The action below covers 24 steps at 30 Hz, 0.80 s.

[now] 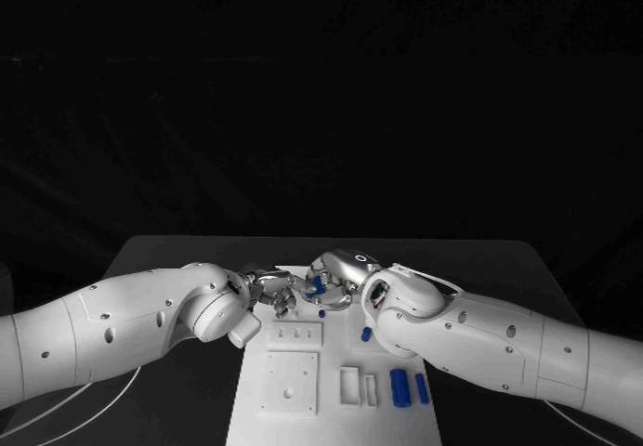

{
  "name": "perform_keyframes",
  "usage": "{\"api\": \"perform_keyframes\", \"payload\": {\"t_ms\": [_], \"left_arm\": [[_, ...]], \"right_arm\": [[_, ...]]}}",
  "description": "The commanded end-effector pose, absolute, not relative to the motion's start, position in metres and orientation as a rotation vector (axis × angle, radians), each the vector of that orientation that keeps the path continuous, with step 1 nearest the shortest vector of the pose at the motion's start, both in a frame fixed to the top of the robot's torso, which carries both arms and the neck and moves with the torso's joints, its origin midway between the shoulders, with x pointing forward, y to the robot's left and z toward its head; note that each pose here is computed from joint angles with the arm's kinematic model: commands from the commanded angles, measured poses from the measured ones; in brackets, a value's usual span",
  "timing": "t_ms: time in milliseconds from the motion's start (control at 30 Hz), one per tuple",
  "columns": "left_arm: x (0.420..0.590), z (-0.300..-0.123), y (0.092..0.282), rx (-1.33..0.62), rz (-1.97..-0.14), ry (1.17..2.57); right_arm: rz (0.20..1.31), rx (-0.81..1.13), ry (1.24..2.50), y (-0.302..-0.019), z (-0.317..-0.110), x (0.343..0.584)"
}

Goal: Assemble the parts on the task board

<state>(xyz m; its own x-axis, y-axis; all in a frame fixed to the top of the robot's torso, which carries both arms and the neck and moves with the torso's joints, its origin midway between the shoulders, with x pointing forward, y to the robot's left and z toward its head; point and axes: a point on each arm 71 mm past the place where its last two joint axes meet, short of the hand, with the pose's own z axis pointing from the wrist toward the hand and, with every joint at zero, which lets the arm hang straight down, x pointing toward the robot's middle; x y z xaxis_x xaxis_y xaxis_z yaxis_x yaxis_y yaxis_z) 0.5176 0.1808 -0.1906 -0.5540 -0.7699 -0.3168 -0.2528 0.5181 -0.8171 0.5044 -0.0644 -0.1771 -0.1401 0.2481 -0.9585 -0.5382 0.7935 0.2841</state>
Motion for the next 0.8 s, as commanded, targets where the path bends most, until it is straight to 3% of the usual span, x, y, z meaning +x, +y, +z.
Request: {"api": "perform_keyframes", "payload": {"t_ms": [33,800], "left_arm": [[0.5159,-0.1910,0.1784,-0.811,-0.978,2.091],[0.5180,-0.1911,0.1838,-0.813,-0.948,2.068]], "right_arm": [[0.694,-0.253,1.570,-0.0630,-0.1762,0.5036],[0.703,-0.208,1.579,-0.0696,-0.1795,0.5069]]}}
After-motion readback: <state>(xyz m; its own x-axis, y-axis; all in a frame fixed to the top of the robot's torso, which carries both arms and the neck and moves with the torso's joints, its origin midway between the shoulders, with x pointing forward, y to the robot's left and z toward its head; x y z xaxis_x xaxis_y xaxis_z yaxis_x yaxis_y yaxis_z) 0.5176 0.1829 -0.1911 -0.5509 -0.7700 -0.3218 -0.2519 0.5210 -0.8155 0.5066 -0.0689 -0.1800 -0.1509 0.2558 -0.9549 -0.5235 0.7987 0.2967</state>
